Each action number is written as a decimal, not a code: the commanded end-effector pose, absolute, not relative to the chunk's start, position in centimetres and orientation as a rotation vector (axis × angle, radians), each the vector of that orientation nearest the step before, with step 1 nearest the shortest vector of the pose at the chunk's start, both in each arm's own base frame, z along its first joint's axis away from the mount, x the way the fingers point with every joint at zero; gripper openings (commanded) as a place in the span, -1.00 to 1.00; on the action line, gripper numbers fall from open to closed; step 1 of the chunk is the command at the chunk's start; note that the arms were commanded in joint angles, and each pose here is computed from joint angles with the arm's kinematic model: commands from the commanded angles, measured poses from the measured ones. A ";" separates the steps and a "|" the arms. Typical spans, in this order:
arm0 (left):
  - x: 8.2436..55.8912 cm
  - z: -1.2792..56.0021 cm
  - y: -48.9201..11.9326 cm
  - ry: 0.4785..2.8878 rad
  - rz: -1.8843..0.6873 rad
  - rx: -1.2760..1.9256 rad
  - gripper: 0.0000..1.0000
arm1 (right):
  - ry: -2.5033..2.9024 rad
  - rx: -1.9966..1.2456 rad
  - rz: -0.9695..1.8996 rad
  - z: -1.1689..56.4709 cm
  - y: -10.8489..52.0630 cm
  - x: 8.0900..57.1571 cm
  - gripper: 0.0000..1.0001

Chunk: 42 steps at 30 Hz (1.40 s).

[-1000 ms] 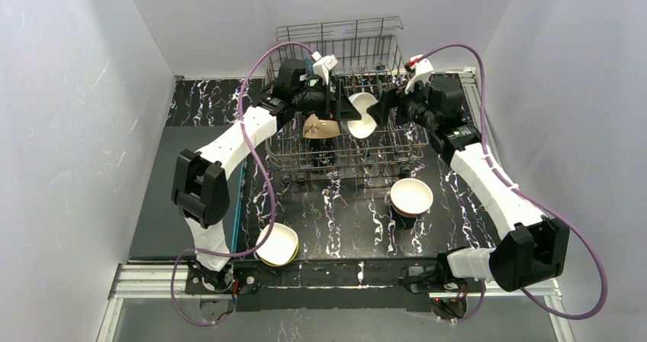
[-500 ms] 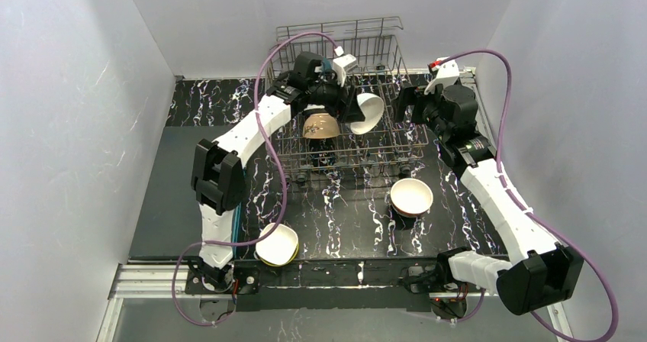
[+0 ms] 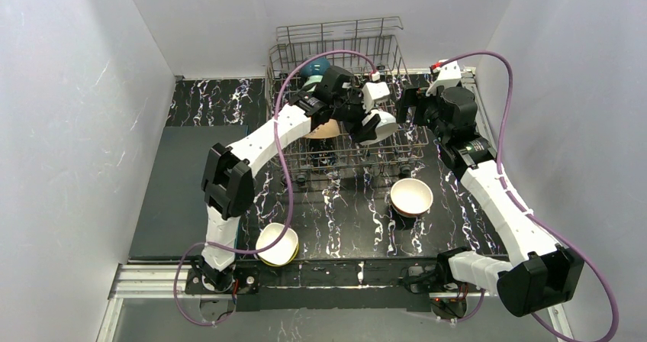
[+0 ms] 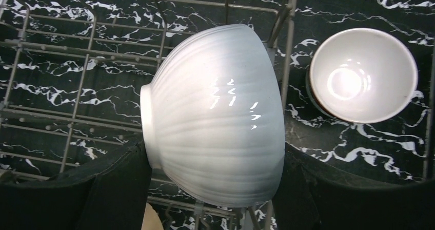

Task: Load the bowls into the dish rack
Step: Turn the bowl upside down on the dish rack.

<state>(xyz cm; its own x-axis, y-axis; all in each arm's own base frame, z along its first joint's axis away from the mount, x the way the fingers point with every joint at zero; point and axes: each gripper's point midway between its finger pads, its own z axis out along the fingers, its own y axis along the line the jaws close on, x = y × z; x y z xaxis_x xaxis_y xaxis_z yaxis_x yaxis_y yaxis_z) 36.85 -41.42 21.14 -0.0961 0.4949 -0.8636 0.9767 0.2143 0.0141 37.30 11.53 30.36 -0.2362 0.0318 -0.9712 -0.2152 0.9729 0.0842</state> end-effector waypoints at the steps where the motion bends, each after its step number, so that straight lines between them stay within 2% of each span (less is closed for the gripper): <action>1: 38.7 23.9 -41.9 1.569 -0.671 1.413 -1.00 | 1.751 -0.128 0.215 31.6 11.1 37.1 0.97; 10: 39.4 23.7 -42.6 1.473 -0.611 1.484 -1.00 | 1.755 -0.125 0.198 31.5 10.8 37.1 0.97; 19: 37.8 22.5 -43.5 1.392 -0.699 1.594 -1.00 | 1.771 -0.117 0.179 30.9 10.6 37.3 0.97; 41: 37.8 16.7 -42.8 1.458 -0.579 1.750 -1.00 | 1.790 -0.120 0.180 30.3 10.8 37.6 0.97; 42: 37.8 16.7 -42.7 1.464 -0.575 1.748 -0.93 | 1.791 -0.118 0.180 30.3 10.8 37.7 0.97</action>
<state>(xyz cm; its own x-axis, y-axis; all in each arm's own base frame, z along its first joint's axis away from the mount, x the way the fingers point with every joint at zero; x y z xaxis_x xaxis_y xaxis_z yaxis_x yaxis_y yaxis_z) 37.13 -43.40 17.62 0.2287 0.5658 -0.7922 0.9684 -0.0490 0.2446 37.35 10.88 29.94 -0.2465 0.0188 -0.9690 -0.1837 0.9808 0.0657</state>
